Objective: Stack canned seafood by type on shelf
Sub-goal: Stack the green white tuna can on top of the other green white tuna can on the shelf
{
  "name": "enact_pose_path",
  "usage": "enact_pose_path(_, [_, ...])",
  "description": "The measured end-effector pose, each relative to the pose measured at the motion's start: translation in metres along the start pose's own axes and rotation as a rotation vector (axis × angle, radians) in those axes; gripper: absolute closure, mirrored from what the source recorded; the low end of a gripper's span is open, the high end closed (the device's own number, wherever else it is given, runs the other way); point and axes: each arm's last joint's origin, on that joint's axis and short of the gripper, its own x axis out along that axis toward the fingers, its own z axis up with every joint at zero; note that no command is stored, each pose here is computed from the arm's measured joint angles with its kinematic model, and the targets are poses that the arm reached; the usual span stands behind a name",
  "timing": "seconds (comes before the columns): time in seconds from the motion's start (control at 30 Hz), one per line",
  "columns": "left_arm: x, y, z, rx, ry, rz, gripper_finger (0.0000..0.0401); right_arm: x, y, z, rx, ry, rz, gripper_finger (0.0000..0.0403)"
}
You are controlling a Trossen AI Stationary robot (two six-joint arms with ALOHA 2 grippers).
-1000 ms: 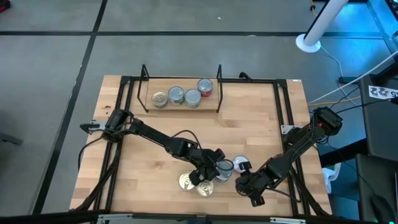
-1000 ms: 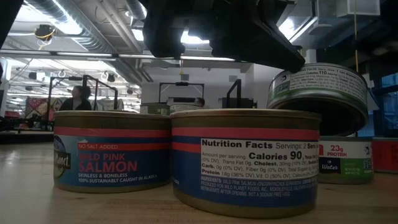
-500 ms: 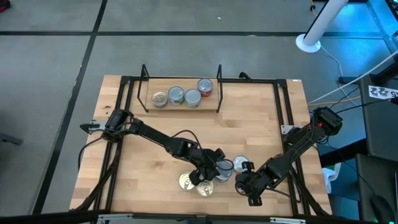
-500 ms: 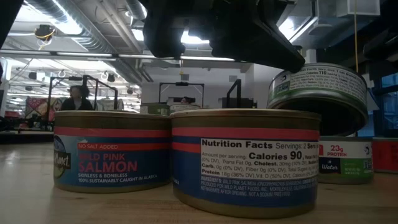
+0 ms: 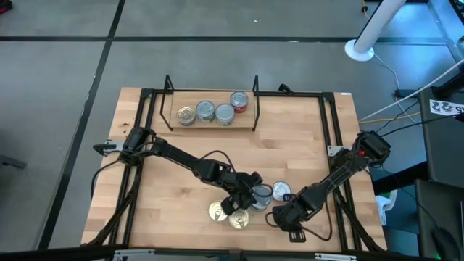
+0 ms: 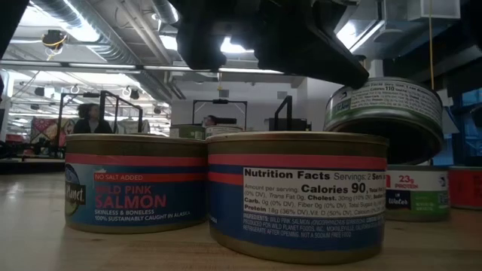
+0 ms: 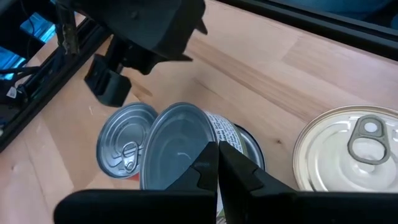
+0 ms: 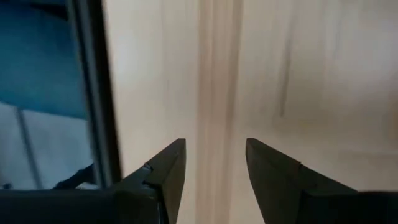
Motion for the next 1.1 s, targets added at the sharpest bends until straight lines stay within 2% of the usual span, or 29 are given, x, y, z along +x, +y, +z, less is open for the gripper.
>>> enact_pose_path(0.13, [0.000, 0.002, -0.001, -0.006, 0.002, 0.004, 0.0401, -0.001, -0.001, 0.002, 0.027, 0.030, 0.048, 0.0233])
enact_pose_path(0.53, [0.000, 0.002, -0.001, -0.008, 0.002, 0.004, 0.0401, -0.002, 0.000, 0.001, 0.073, 0.046, 0.063, 0.0233])
enact_pose_path(0.63, [0.000, 0.002, -0.001, -0.008, 0.002, 0.004, 0.0401, -0.008, 0.007, -0.003, 0.072, 0.053, 0.074, 0.0233])
enact_pose_path(0.77, [0.000, 0.002, -0.001, -0.009, 0.002, 0.004, 0.0401, -0.022, 0.028, -0.014, 0.036, 0.014, 0.009, 0.0233])
enact_pose_path(0.93, [0.000, 0.002, -0.002, -0.013, 0.002, 0.005, 0.0401, -0.031, 0.049, -0.025, -0.015, -0.127, -0.105, 0.0233])
enact_pose_path(1.1, [0.000, 0.002, -0.002, -0.013, 0.002, 0.005, 0.0401, -0.028, 0.052, -0.030, -0.037, -0.148, -0.129, 0.0233])
